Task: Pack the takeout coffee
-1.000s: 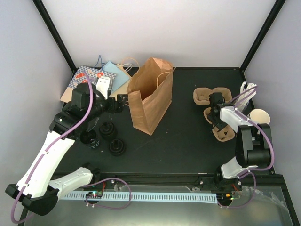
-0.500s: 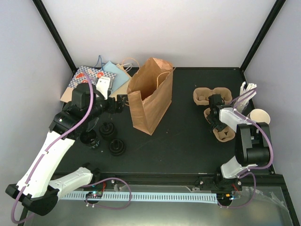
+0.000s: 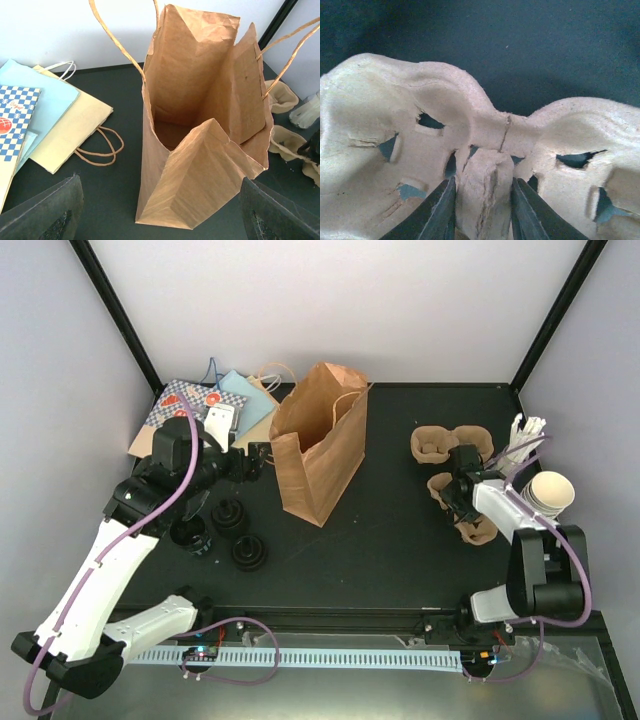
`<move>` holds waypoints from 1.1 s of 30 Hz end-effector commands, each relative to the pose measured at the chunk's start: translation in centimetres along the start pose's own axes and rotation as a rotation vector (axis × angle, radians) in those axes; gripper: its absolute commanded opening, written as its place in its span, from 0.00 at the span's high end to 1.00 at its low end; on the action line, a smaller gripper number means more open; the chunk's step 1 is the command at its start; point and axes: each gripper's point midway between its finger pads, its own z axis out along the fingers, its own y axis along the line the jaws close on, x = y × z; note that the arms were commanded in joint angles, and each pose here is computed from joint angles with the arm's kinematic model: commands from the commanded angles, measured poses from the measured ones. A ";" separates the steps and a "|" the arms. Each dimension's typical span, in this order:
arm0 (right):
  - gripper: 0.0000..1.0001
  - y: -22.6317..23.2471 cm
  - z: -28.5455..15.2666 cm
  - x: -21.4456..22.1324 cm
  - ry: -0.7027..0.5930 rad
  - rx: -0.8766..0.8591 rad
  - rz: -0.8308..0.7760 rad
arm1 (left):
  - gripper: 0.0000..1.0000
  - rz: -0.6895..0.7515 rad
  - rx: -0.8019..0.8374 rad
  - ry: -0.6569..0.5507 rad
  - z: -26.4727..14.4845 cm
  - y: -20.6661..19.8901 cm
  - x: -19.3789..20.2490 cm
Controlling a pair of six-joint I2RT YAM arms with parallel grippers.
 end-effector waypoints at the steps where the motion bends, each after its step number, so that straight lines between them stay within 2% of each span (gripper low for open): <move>1: 0.68 1.0 -2.4 0.7 0.027 -0.101 -0.045 | 0.12 0.005 -0.004 -0.019 -0.9 0.2 -0.4; 4: 0.72 2.2 -4.6 0.7 0.018 -0.187 -0.095 | 0.12 0.004 -0.001 -0.019 -1.0 0.2 -0.3; 8: 0.71 3.4 -8.5 -0.2 -0.010 -0.282 -0.160 | 0.12 0.000 0.008 -0.006 -0.7 0.0 -0.1; 13: 0.70 6.1 -15.1 -1.2 -0.064 -0.496 -0.298 | 0.12 -0.019 0.024 0.028 0.1 -0.1 0.1; 25: 0.68 10.4 -34.7 -4.3 -0.365 -1.075 -0.494 | 0.12 -0.043 0.012 0.097 2.8 0.3 -2.0; 28: 0.68 11.1 -38.2 -4.6 -0.421 -1.192 -0.507 | 0.13 -0.019 0.044 0.099 4.0 -0.3 -2.6; 33: 0.69 12.0 -42.5 -4.7 -0.477 -1.360 -0.538 | 0.14 -0.017 -0.037 0.134 6.7 1.2 -2.6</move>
